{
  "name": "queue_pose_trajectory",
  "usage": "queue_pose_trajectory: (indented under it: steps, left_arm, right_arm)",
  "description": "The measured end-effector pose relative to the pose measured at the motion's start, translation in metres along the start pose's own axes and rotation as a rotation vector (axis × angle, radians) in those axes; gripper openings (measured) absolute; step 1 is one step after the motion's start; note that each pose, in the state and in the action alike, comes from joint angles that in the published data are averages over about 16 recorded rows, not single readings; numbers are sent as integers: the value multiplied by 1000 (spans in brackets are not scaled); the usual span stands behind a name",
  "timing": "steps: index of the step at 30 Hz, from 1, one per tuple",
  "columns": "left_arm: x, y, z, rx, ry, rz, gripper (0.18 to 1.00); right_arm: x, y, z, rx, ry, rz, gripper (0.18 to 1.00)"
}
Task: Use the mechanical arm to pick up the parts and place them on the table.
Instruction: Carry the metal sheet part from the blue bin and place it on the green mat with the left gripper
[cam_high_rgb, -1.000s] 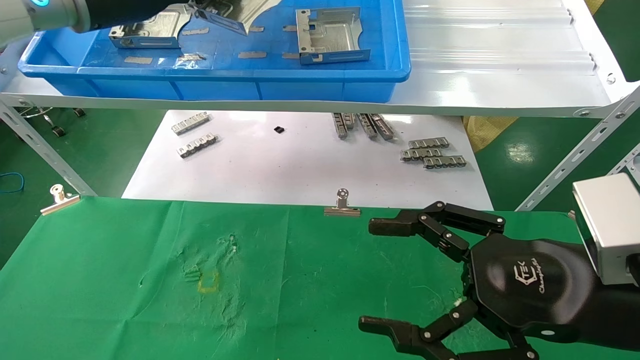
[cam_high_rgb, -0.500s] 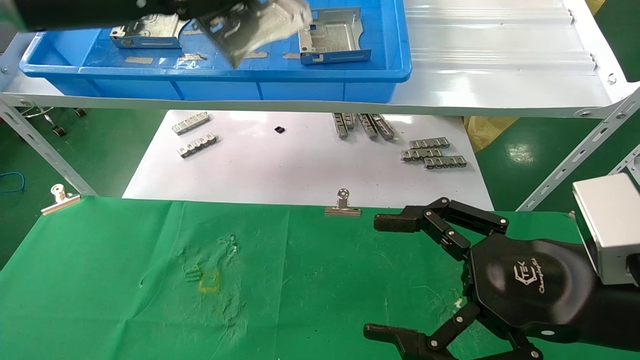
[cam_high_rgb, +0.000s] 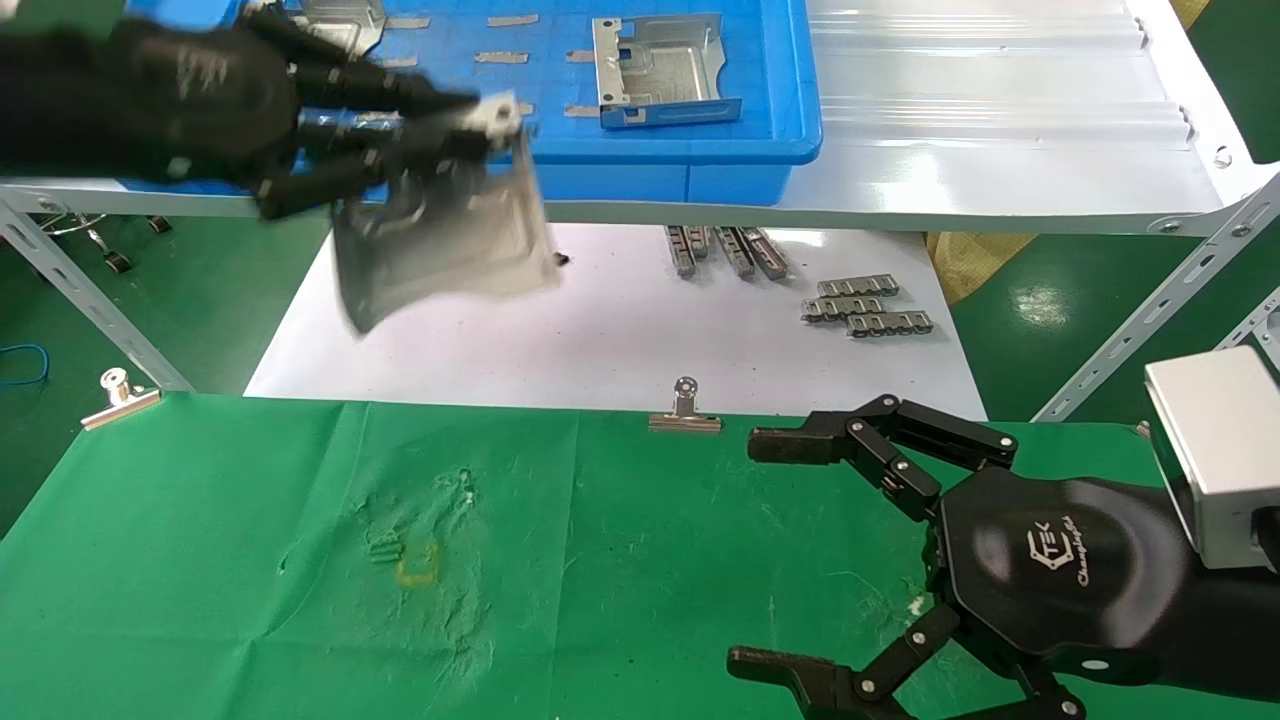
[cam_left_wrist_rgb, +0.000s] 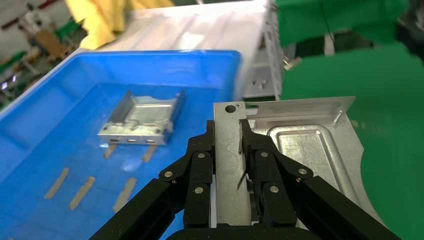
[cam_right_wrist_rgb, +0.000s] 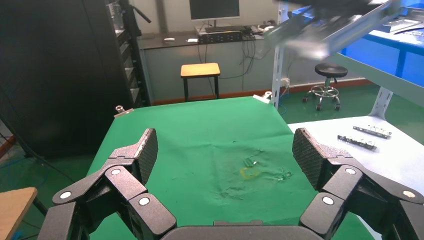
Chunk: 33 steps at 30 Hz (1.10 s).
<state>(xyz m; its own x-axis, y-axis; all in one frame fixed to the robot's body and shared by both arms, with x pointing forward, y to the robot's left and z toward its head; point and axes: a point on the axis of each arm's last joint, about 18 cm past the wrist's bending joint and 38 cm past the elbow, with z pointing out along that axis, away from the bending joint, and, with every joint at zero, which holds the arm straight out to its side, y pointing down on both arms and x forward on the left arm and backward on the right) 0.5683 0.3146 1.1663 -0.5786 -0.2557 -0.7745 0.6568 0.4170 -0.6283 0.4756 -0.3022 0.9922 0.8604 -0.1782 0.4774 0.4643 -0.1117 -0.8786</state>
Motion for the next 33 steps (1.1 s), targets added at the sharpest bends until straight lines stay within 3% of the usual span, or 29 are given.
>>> queue_pose_trajectory:
  steps: [8,17,24,33]
  left_arm:
    - [58,54,-11,-125,147,99,275]
    - [111,134,-11,-263,283,105,275]
    - [129,174,-2,-284,301,78,275]
    - [134,196,11,-282,278,66,275]
  right_arm:
    - [0,0,0,0,0,0,1001]
    - [0,0,0,0,0,0,1001]
    - [0,0,0,0,0,0,1001]
    - [0,0,0,0,0,0,1001]
